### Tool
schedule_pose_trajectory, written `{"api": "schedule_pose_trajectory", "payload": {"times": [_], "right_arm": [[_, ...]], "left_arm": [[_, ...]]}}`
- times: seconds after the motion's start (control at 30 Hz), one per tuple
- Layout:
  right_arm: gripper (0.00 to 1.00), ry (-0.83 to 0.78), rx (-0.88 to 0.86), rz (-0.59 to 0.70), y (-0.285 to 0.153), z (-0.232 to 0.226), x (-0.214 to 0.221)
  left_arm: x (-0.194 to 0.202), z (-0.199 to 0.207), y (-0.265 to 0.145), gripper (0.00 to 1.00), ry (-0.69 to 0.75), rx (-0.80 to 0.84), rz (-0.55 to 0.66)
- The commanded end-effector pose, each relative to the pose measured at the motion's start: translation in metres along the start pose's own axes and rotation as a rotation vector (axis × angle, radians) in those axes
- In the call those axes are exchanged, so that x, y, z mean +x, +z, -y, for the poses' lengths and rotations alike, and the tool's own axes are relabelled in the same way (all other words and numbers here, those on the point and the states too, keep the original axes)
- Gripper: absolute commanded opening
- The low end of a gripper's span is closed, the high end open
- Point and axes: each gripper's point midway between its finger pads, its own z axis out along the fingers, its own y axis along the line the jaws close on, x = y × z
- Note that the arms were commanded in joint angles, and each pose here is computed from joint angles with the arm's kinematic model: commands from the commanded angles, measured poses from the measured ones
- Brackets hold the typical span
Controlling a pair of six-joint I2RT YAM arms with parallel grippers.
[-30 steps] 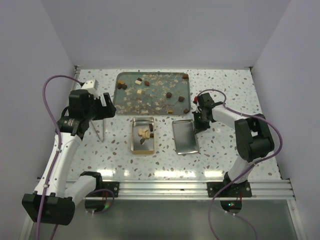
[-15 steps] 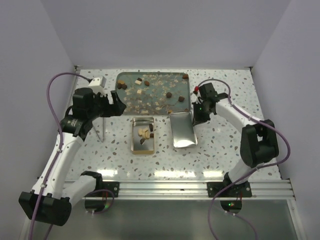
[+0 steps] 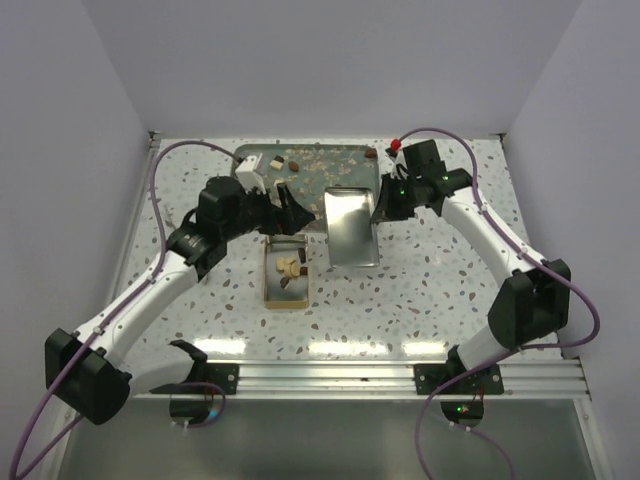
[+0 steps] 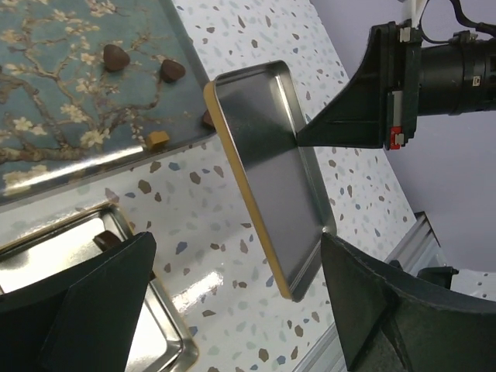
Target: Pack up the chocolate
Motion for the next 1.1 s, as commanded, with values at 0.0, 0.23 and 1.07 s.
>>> {"api": "schedule_pose_trajectory", "payload": {"times": [0.0, 0.23, 1.07], "right_arm": [[0.00, 0.011, -0.108, 0.055, -0.025, -0.035, -0.015], [0.00, 0.016, -0.169, 0.074, -0.032, -0.054, -0.020], [0.39, -0.021, -0.265, 0.104, -0.046, -0.086, -0.018]], "left_arm": [[-0.017, 0.032, 0.010, 0.93, -0.019, 0.109, 0.072], [0.001, 0.039, 0.028, 0.95, -0.003, 0.087, 0.026], [0.026, 0.045, 0.051, 0.00, 0.057, 0.030, -0.047]]}}
